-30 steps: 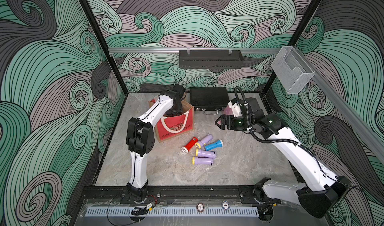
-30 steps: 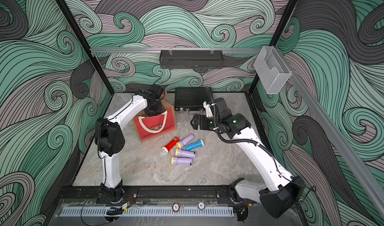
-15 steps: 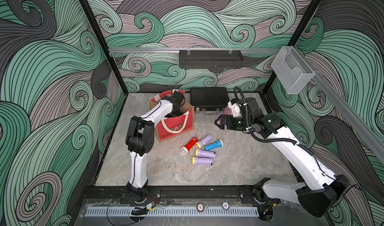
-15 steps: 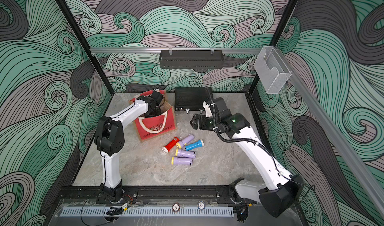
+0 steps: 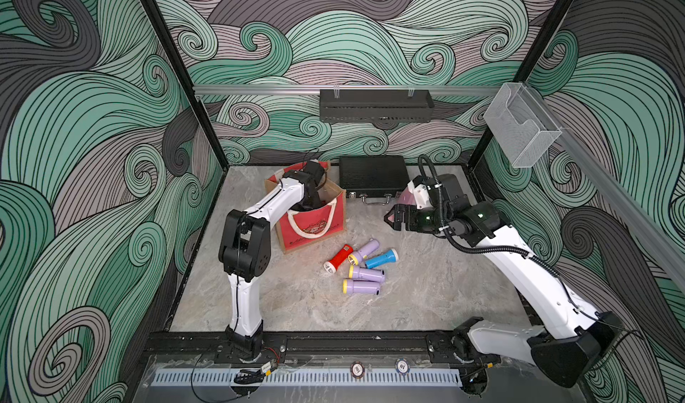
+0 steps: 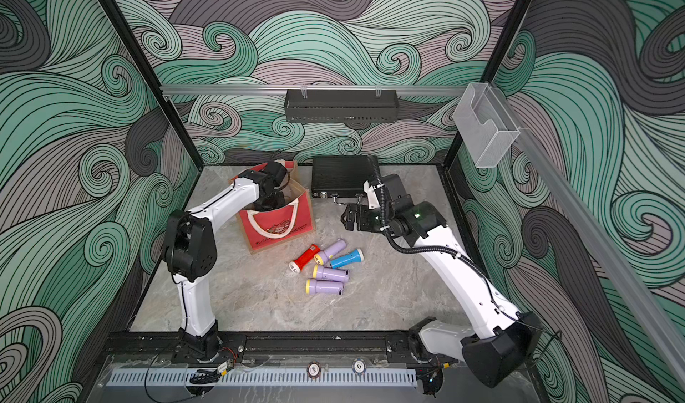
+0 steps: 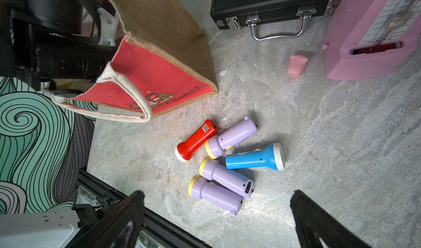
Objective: Put the flashlights into the tote bags
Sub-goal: Place the flashlight in the canvas bag.
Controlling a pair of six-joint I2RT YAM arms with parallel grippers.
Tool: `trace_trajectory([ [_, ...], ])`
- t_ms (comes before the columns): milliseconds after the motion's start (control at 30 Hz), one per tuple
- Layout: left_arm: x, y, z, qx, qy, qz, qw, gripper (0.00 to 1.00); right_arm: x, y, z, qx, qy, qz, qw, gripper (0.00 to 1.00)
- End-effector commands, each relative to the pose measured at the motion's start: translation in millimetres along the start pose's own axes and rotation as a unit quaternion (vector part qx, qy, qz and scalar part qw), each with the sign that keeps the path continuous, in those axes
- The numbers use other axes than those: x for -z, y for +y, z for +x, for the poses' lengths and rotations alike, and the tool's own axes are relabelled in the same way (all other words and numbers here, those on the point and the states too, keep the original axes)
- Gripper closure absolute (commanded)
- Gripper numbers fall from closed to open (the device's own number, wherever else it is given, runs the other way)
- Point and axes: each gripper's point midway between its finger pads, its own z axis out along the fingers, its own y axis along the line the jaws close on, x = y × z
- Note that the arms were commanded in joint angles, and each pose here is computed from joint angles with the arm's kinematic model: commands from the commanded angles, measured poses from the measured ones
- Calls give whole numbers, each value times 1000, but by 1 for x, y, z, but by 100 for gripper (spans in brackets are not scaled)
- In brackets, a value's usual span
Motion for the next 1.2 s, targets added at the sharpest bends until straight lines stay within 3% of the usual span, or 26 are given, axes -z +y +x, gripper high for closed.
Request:
trace_trajectory([
  [0, 35, 9, -9, 9, -28, 11, 1000, 42, 1, -10, 6, -11, 5, 13, 1000, 0],
  [300, 89, 13, -16, 23, -74, 53, 996, 12, -12, -16, 18, -8, 54, 28, 998, 0],
  [433, 116, 9, -15, 13, -95, 96, 991, 5, -16, -29, 28, -30, 69, 55, 996, 1],
  [633, 154, 4, -6, -7, -128, 153, 980, 1, -26, -51, 57, -69, 109, 96, 987, 0],
  [833, 184, -9, 9, -70, -149, 188, 968, 1, -34, -65, 80, -87, 138, 116, 980, 0],
  [1167, 231, -44, 45, -134, -194, 311, 921, 2, -53, -82, 101, -101, 180, 147, 967, 0],
])
